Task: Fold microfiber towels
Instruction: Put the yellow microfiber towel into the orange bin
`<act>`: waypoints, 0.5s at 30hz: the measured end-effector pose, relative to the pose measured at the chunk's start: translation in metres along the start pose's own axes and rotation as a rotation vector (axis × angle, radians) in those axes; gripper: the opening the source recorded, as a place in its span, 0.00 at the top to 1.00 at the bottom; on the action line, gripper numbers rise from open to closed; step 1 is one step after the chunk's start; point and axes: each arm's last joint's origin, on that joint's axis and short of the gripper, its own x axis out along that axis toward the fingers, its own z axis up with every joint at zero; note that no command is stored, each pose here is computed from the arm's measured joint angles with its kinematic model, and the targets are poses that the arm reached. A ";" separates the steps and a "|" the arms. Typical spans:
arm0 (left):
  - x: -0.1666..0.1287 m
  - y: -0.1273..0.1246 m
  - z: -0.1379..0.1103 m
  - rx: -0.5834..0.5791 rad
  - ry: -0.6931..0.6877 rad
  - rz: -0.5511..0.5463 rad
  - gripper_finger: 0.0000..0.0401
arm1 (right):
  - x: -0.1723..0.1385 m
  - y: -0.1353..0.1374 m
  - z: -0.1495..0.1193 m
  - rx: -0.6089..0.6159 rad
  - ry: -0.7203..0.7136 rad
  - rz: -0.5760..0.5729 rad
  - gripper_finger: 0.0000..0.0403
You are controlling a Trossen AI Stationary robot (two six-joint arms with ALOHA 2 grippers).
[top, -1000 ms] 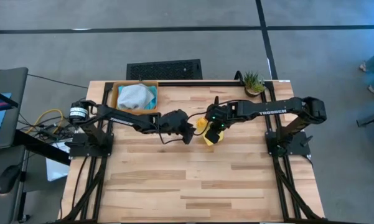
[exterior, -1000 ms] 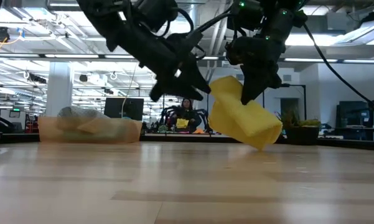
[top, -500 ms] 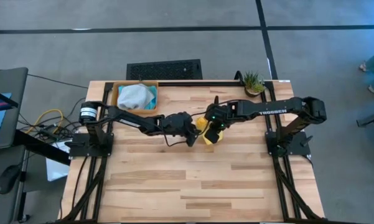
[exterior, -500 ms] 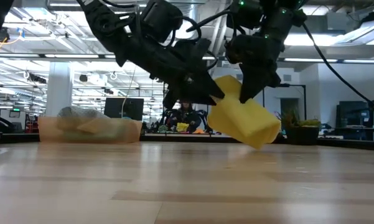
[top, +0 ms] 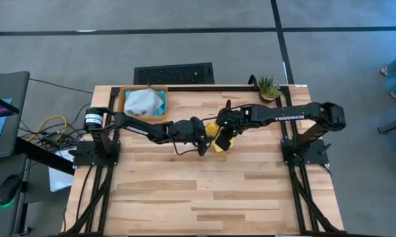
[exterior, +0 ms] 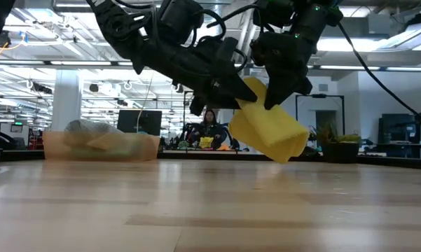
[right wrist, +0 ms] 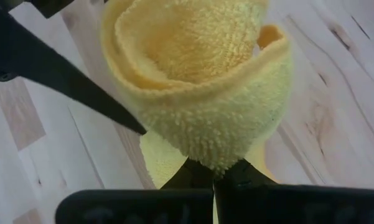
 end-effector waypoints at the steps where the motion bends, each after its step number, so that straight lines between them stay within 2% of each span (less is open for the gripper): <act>1: 0.000 0.000 0.001 0.001 -0.007 0.005 0.68 | 0.000 0.000 0.000 0.002 0.000 0.000 0.98; 6: 0.000 -0.002 0.007 0.020 -0.072 -0.013 0.68 | 0.000 0.000 0.000 0.002 0.000 0.000 0.98; 10: 0.000 -0.002 0.007 0.020 -0.067 -0.040 0.68 | 0.000 0.000 0.000 0.002 0.000 -0.001 0.98; 13: 0.000 -0.002 0.006 0.006 -0.056 -0.043 0.73 | 0.000 0.000 0.000 0.002 0.000 -0.001 0.98; 15: 0.000 -0.001 0.006 -0.008 -0.055 -0.035 0.81 | 0.000 0.000 0.000 0.002 0.000 -0.001 0.98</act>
